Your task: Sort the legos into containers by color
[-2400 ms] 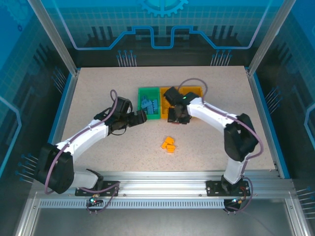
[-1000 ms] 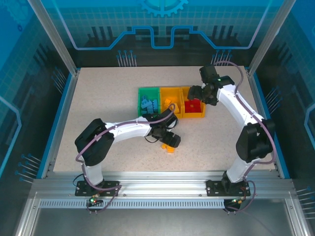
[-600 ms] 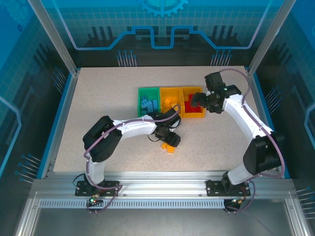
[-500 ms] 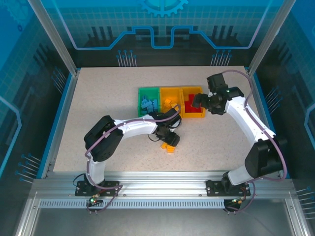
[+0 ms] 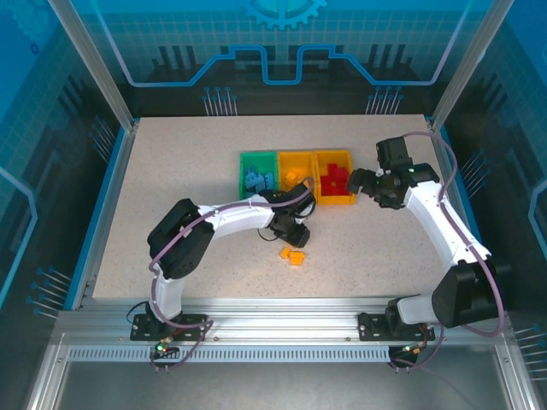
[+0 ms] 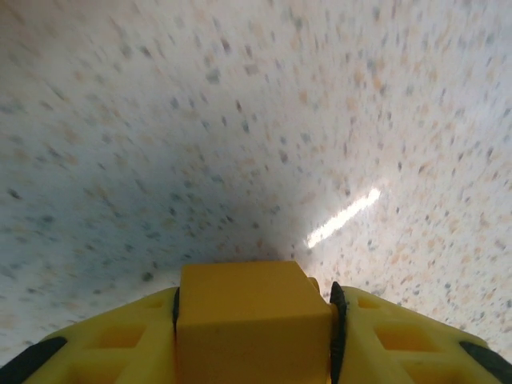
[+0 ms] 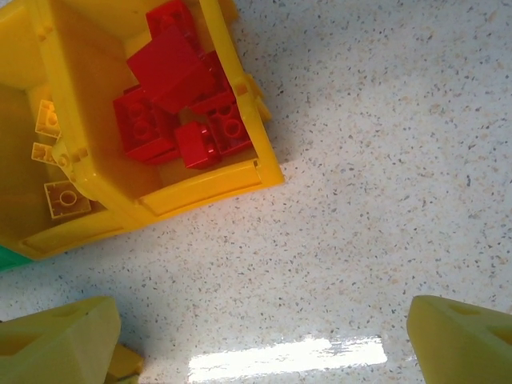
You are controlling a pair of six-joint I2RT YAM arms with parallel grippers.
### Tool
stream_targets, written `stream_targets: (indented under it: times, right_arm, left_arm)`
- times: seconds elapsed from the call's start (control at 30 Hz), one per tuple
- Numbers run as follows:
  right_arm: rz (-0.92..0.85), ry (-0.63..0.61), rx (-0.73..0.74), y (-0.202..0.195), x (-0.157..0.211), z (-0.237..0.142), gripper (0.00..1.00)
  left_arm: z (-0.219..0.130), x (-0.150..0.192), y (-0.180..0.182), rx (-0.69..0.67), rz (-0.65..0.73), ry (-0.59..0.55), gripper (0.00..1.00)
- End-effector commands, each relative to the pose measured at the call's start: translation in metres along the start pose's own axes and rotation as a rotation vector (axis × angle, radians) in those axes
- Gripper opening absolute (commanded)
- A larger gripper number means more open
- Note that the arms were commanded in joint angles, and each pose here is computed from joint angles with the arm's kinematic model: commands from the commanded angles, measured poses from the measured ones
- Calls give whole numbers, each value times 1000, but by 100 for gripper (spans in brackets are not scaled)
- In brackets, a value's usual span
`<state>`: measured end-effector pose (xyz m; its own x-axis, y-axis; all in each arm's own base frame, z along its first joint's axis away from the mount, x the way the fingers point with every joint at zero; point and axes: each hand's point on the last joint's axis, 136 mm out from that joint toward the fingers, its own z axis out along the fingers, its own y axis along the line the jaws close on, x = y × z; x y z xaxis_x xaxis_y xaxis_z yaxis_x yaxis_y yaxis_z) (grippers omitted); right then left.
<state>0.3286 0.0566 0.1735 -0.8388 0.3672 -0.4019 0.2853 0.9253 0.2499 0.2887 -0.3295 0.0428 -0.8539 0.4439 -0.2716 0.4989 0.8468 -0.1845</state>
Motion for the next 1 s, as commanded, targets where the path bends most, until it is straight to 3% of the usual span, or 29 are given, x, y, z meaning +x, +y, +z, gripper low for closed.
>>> stream_targets:
  times: [0.0, 0.23, 0.37, 0.7, 0.83, 0.97]
  right_arm:
    - [30, 3, -40, -1, 9, 3, 94]
    - [-4, 73, -71, -1, 52, 23, 93]
    - [4, 94, -73, -4, 75, 28, 93]
    - [16, 122, -69, -11, 101, 30, 92]
    - [20, 114, -75, -11, 102, 26, 92]
    - [-17, 102, -103, -4, 103, 22, 93]
  left_arm:
    - [-48, -47, 6, 3, -35, -147, 39]
    - [-95, -125, 51, 3, -163, -328, 38]
    - [-90, -149, 83, -4, -281, -330, 42]
    - [-69, -178, 82, 68, -297, -322, 42]
    - [-67, -180, 82, 79, -316, -321, 53]
    - [-73, -177, 82, 74, -331, -324, 81]
